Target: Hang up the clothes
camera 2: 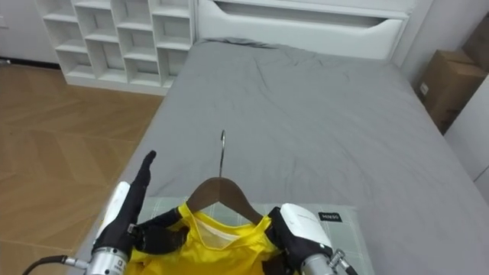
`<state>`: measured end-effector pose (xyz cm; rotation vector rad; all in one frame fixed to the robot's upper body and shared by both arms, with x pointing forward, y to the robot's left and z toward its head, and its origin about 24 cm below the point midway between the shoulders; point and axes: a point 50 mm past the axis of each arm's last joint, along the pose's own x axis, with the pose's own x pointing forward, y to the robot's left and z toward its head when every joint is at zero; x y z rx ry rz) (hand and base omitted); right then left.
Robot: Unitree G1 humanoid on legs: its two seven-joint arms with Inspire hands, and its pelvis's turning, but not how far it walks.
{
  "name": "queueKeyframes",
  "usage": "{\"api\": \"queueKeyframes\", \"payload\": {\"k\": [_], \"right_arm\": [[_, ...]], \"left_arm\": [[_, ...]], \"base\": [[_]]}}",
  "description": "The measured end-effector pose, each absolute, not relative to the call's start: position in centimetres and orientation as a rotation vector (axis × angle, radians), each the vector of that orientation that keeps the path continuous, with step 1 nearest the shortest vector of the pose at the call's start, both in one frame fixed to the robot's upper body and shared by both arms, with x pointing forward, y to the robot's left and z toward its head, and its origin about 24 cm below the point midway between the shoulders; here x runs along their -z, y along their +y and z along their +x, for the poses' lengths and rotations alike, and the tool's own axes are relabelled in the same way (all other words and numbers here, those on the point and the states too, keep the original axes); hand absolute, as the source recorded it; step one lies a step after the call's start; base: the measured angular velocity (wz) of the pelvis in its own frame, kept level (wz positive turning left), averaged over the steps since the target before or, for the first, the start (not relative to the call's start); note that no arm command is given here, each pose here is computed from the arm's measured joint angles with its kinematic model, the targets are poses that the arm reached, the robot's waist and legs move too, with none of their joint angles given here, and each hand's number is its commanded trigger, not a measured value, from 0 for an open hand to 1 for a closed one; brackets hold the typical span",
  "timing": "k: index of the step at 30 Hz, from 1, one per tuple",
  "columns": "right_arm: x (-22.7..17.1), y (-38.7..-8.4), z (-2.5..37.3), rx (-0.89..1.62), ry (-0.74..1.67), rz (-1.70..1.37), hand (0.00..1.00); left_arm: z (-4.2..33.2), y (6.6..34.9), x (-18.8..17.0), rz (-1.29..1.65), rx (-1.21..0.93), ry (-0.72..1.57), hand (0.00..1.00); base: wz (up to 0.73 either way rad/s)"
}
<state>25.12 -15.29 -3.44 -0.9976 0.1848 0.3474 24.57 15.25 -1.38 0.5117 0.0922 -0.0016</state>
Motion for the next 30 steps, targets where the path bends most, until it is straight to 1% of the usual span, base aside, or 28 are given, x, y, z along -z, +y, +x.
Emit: {"api": "queueKeyframes", "payload": {"k": [11, 17, 24, 30], "right_arm": [[2.6, -16.6, 26.0, -0.31, 0.164, -1.041, 1.0], [2.6, -16.9, 26.2, -0.285, 0.163, -1.046, 1.0], [2.9, -18.4, 27.6, -0.218, 0.218, -1.059, 1.0], [2.6, -19.1, 27.8, -0.17, 0.217, -1.052, 1.0]], "left_arm": [[24.5, 15.0, 1.6, 0.517, 0.053, 0.106, 0.0], [24.5, 15.3, 1.8, 0.525, 0.046, 0.125, 0.0], [24.3, 15.9, 2.5, 0.539, 0.029, 0.175, 0.0], [24.3, 16.2, 2.7, 0.546, 0.023, 0.189, 0.0]], "base": [[0.03], [0.0], [0.01], [0.0]]}}
